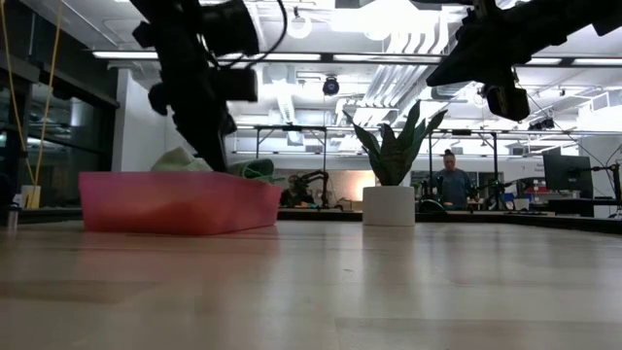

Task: Fold microfiber towels
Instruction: Put the green microfiber cloth into the pink bin

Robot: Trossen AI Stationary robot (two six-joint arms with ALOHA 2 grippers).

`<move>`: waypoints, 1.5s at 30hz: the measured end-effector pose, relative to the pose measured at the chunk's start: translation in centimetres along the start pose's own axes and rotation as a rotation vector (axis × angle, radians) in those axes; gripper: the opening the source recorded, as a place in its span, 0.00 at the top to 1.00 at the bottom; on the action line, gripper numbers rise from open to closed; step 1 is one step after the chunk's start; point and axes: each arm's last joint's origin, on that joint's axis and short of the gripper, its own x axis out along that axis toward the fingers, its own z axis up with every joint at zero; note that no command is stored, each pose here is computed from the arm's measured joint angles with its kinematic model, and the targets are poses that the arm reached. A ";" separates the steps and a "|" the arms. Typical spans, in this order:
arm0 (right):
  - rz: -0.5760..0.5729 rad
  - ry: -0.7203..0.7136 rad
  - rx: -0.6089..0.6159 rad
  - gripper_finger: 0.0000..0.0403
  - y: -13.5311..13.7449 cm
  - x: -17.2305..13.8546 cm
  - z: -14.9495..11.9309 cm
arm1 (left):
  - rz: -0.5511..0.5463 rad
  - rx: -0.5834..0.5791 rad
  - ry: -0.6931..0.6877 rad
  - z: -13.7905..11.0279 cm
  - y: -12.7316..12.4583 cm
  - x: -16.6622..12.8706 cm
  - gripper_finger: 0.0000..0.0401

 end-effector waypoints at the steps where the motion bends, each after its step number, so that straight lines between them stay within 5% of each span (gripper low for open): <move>1: 0.000 0.000 0.000 1.00 0.0 0.0 0.0 | -0.001 0.001 0.012 0.0 0.0 0.4 1.00; 9: 0.000 0.000 0.003 1.00 0.0 0.0 0.0 | 0.061 0.012 0.049 0.2 0.3 2.5 1.00; 32: 0.000 0.000 0.001 1.00 0.0 0.0 0.0 | 0.194 -0.136 -0.099 2.1 5.1 1.0 1.00; 45: 0.000 0.000 0.008 1.00 0.0 0.0 0.0 | 0.083 -0.206 -0.019 2.2 3.2 4.9 1.00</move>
